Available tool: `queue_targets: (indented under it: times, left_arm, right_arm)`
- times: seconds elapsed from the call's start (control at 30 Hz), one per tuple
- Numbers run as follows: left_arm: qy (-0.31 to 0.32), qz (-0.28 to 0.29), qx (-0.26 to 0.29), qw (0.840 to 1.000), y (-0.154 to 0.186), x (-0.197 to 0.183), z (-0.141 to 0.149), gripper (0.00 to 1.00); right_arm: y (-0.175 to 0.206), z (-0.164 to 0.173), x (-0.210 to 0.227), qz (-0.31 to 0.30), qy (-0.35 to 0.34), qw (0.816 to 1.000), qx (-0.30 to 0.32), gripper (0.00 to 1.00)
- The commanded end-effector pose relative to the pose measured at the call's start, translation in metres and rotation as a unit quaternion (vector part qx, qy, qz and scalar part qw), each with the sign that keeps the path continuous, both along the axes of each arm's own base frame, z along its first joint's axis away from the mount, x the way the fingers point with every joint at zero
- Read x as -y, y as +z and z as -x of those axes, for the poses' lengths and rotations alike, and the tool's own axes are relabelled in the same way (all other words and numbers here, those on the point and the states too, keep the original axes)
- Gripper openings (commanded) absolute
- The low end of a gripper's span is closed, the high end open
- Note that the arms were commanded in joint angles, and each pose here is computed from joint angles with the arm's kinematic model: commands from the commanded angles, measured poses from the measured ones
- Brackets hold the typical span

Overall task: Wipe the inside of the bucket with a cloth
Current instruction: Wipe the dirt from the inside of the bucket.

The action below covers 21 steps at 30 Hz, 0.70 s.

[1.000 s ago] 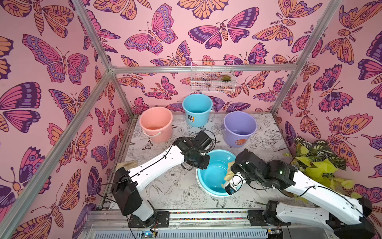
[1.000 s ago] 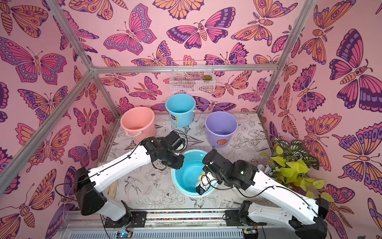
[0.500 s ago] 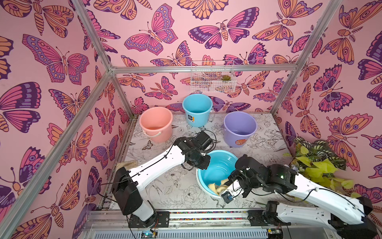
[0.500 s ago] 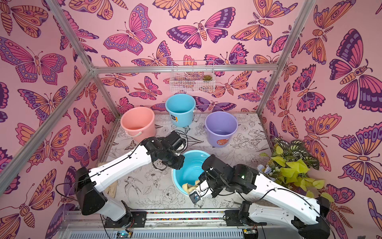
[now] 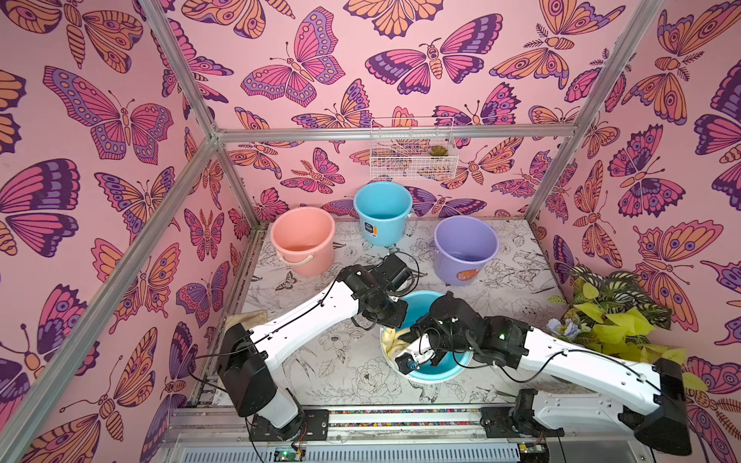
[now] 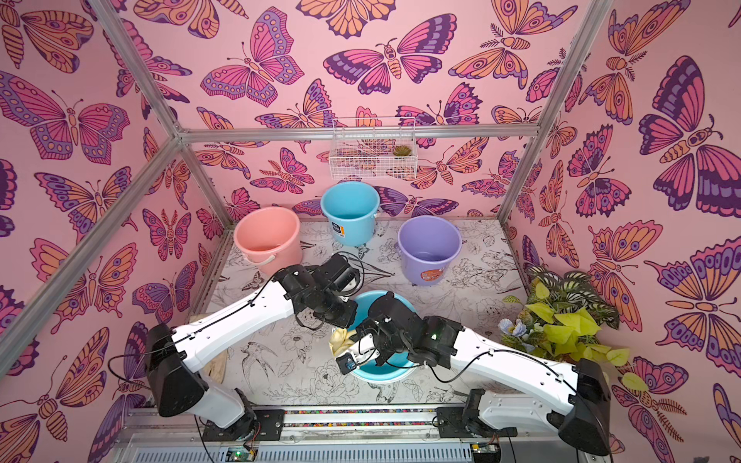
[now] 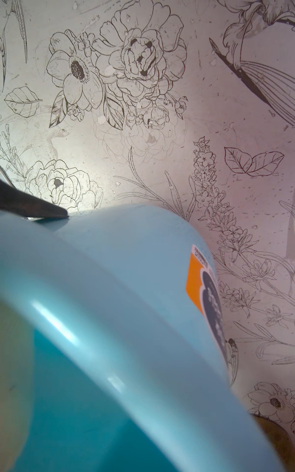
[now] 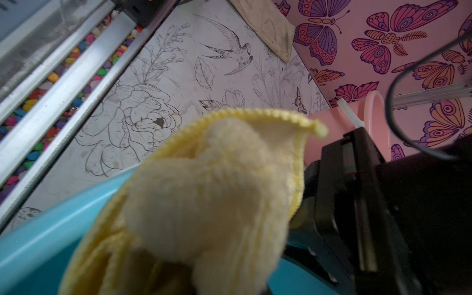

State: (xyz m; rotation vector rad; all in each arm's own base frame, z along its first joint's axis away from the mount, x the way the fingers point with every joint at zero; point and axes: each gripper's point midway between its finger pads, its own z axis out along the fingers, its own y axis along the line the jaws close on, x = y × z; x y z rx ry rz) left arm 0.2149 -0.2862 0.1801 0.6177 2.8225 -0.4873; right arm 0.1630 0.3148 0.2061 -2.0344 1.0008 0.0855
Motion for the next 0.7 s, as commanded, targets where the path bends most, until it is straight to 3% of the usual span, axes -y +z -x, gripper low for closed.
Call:
queue_targets:
  times: [0.0, 0.43, 0.67]
  left_arm:
    - [-0.002, 0.034, 0.014, 0.999, 0.019, 0.010, -0.004, 0.00]
    - [-0.001, 0.034, 0.012, 0.999, 0.019, 0.011, -0.004, 0.00]
    - [-0.001, 0.030, 0.016, 0.999, 0.018, 0.011, -0.006, 0.00]
  right_arm:
    - [0.026, -0.032, 0.002, -0.022, -0.010, 0.998, 0.064, 0.00]
    - [0.044, -0.096, 0.039, 0.038, -0.040, 0.987, 0.149, 0.00]
    - [0.043, -0.097, 0.079, 0.118, -0.073, 0.975, 0.173, 0.00]
